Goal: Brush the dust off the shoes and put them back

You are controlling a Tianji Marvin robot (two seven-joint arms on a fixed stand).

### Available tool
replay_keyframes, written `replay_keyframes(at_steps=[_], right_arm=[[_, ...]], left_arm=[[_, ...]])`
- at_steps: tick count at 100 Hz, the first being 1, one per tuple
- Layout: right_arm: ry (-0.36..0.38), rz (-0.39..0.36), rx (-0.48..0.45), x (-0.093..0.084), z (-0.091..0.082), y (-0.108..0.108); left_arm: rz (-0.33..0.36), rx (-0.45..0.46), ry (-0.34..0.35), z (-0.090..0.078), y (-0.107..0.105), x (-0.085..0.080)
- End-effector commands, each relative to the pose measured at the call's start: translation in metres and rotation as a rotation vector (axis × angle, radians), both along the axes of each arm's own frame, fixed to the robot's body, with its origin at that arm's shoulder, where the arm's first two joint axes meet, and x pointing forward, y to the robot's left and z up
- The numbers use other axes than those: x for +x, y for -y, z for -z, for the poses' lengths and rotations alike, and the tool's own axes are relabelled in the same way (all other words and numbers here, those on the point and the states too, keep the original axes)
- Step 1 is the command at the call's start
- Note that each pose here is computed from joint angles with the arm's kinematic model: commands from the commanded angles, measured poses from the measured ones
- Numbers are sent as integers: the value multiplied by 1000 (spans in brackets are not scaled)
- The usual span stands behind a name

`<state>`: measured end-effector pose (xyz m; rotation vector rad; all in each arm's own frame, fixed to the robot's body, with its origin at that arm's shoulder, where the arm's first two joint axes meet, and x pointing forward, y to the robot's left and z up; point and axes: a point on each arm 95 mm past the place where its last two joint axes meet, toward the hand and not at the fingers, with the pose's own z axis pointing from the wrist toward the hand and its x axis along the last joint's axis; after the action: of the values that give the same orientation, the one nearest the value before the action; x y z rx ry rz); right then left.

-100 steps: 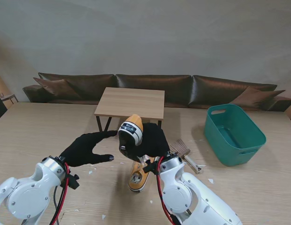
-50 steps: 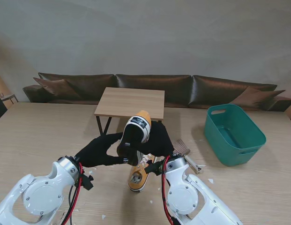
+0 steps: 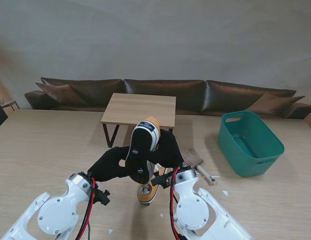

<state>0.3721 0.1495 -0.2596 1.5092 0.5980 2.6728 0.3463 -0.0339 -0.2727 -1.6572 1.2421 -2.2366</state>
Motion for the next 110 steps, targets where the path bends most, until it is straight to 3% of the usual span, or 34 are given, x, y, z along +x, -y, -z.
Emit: replay_keyframes(at_steps=[1, 19, 52, 87, 110], right_arm=[[-13, -10, 20, 0, -4, -7], [-42, 16, 19, -2, -1, -7], [-69, 48, -20, 1, 7, -3], [-125, 56, -24, 4, 13, 2], [-159, 43, -15, 3, 15, 2]], left_arm=[[18, -37, -12, 3, 10, -4], [-46, -154, 18, 1, 17, -4], [-112, -180, 96, -2, 17, -1], [-196, -250, 103, -3, 9, -5], [-206, -293, 77, -1, 7, -7]])
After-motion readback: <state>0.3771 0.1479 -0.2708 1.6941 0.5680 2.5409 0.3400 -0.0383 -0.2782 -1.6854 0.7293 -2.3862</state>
